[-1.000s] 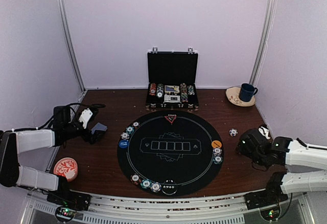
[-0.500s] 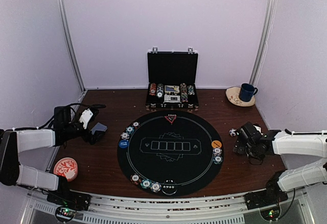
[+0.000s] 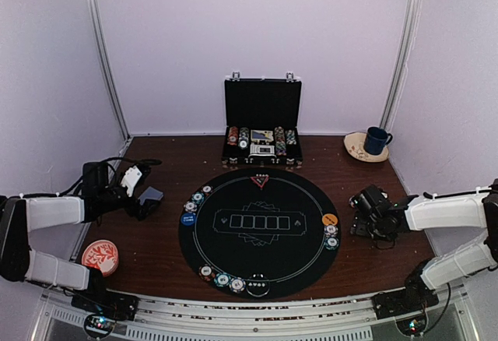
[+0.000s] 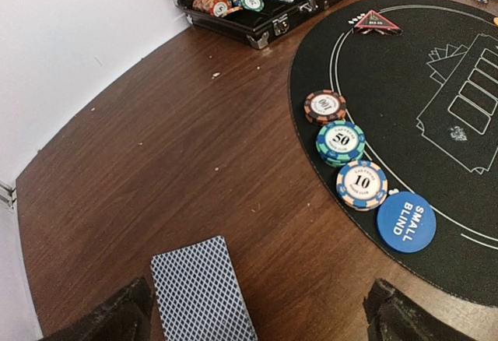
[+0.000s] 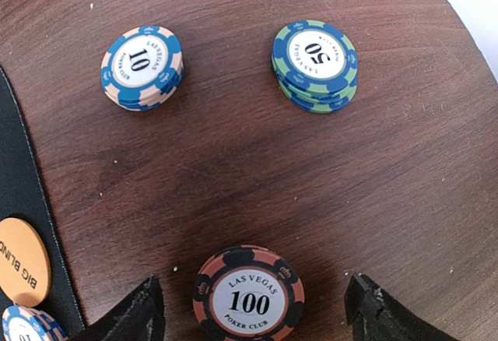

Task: Distribute texas hold em gaming equipment
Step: Pick up the poker chip from the center of the board.

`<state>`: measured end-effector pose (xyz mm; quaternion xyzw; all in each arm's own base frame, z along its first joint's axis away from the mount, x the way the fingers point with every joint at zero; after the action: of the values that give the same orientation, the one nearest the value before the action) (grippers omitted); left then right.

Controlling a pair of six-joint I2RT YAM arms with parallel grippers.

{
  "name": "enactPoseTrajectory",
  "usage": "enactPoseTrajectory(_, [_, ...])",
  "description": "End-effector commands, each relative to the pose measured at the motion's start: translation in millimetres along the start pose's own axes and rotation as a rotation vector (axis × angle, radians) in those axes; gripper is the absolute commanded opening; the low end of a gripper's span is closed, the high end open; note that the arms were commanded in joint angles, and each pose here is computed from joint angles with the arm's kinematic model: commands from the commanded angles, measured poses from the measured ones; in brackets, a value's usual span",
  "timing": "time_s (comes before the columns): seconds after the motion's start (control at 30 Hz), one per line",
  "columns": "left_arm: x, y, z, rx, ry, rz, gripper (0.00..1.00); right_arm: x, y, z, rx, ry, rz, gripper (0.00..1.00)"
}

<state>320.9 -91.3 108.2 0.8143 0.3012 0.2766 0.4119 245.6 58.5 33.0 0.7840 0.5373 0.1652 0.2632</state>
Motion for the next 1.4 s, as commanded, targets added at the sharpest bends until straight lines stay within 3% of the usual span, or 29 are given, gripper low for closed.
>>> enactPoseTrajectory(0.0, [6.7, 13.7, 1.2, -0.042, 0.015, 0.035, 0.98, 3.9, 10.2, -0.6, -0.027, 0.012, 0.007, 0.78])
enactPoseTrajectory(0.2, [6.9, 13.5, 1.1, -0.042, 0.016, 0.036, 0.98, 1.7, 10.0, 2.2, -0.026, 0.002, -0.003, 0.67])
enactPoseTrajectory(0.6, [7.1, 13.7, 1.4, -0.042, 0.015, 0.035, 0.98, 1.1, 8.6, 4.8, -0.018, -0.002, -0.01, 0.59])
enactPoseTrajectory(1.37, [6.9, 12.0, 3.1, -0.035, 0.01, 0.029, 0.98, -2.3, 12.9, 1.7, -0.035, -0.019, -0.005, 0.36])
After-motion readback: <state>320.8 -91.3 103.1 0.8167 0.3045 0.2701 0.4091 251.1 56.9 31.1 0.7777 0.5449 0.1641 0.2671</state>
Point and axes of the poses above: each gripper's point midway between its finger pads, its own z axis out along the fingers, its own x axis along the line the jaws close on, y = z × x, the point moved 1 cm from there along -z, back along the fingers, and after that the axes turned 1 degree about -z, right-handed, at the moved point
